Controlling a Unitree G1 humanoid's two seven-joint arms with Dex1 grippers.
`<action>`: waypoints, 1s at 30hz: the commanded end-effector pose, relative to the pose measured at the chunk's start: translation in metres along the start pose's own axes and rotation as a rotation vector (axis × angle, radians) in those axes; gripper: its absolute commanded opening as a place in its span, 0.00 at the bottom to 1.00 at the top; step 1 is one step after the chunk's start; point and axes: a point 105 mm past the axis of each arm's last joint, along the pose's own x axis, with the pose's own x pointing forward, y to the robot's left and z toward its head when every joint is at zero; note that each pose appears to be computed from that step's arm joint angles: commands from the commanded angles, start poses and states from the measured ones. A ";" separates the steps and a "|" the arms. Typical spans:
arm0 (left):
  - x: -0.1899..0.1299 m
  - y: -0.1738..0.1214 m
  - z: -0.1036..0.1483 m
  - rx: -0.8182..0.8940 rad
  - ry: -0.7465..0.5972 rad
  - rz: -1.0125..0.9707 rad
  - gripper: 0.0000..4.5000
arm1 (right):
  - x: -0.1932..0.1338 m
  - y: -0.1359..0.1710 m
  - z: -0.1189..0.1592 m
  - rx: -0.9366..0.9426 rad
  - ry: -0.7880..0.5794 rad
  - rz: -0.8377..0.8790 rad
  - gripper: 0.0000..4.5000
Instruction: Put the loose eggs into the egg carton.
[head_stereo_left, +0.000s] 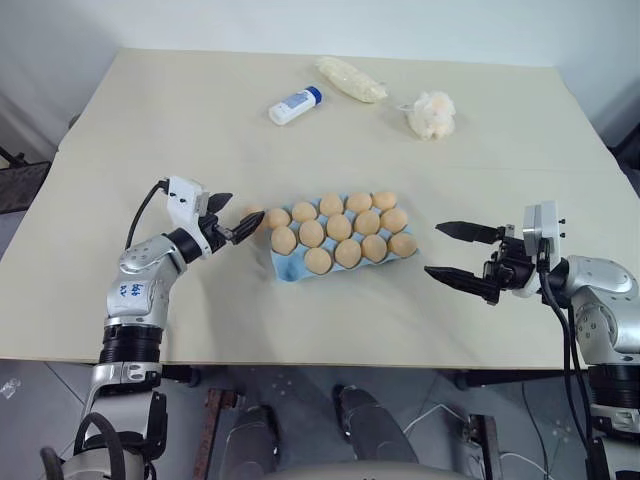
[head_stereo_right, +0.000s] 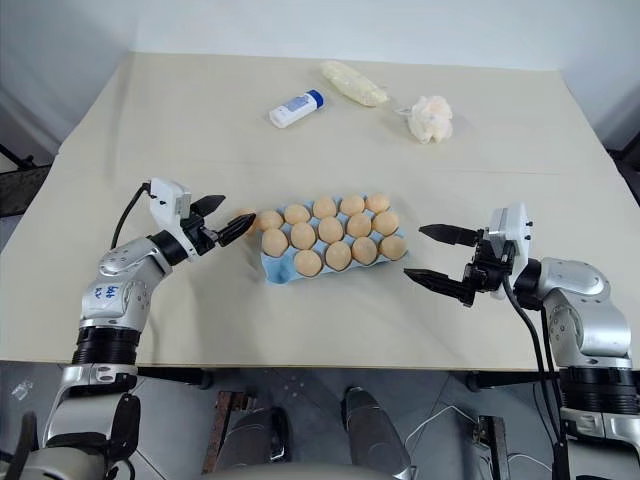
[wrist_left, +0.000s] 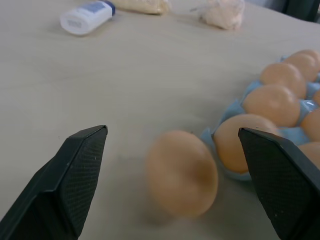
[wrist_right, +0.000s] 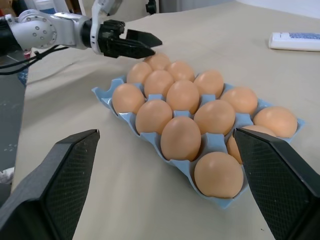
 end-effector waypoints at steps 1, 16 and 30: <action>0.005 0.003 0.005 0.030 -0.004 -0.007 0.99 | -0.008 0.002 0.013 -0.042 -0.019 -0.027 1.00; 0.023 0.007 -0.005 0.028 0.053 -0.034 0.99 | -0.007 0.002 0.011 -0.035 -0.001 -0.044 1.00; 0.033 0.009 -0.004 -0.003 0.033 -0.090 0.47 | -0.008 0.002 0.011 -0.037 0.008 -0.053 1.00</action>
